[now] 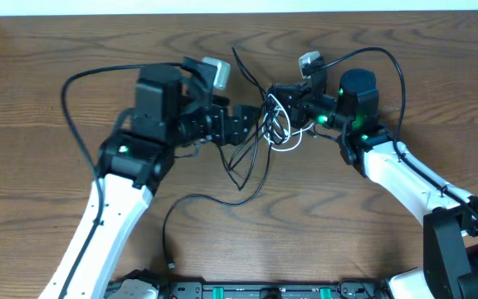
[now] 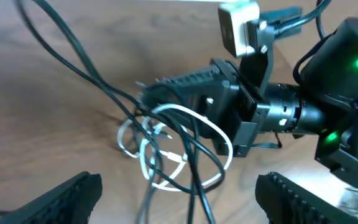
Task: Untangle cables
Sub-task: 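Grasp the bundle with the left gripper next to the right gripper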
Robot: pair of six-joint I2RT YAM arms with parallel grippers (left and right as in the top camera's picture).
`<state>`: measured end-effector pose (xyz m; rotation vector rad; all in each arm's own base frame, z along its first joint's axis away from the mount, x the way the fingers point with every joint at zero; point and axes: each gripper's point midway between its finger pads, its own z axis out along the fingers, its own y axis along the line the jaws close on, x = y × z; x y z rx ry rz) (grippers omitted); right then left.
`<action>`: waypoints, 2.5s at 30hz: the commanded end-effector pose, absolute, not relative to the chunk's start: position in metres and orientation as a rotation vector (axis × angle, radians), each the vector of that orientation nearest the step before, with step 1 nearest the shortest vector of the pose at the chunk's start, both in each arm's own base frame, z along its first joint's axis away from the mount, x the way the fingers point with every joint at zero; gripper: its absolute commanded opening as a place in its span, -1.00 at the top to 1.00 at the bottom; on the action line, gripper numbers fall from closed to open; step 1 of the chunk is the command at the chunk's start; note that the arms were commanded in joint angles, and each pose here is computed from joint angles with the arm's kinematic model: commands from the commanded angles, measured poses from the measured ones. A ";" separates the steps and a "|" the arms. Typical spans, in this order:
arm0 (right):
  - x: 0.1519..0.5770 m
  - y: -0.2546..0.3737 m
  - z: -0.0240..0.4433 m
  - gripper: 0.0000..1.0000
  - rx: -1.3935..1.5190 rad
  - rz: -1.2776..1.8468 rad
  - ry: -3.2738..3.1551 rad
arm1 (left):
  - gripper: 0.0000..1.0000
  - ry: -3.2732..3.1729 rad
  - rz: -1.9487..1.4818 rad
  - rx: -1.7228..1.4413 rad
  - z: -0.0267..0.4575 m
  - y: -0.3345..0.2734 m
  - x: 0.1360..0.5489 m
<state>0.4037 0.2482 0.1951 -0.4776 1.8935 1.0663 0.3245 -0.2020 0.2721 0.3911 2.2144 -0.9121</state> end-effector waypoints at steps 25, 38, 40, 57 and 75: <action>0.404 0.252 0.192 0.98 -0.518 1.025 1.881 | -0.57 2.429 -1.069 -0.079 0.225 -0.226 0.352; 0.395 0.267 0.190 0.98 -0.612 0.982 1.856 | -0.58 2.439 -1.046 -0.111 0.222 -0.230 0.351; 0.395 0.267 0.189 0.98 -0.613 0.983 1.857 | -0.57 2.437 -1.032 -0.114 0.221 -0.230 0.351; 0.395 0.267 0.190 0.98 -0.609 0.985 1.857 | -0.01 2.518 -1.010 -0.133 0.201 -0.230 0.347; 0.407 0.254 0.178 0.98 -0.473 0.934 1.943 | 0.85 2.505 -0.999 -0.022 0.202 -0.240 0.343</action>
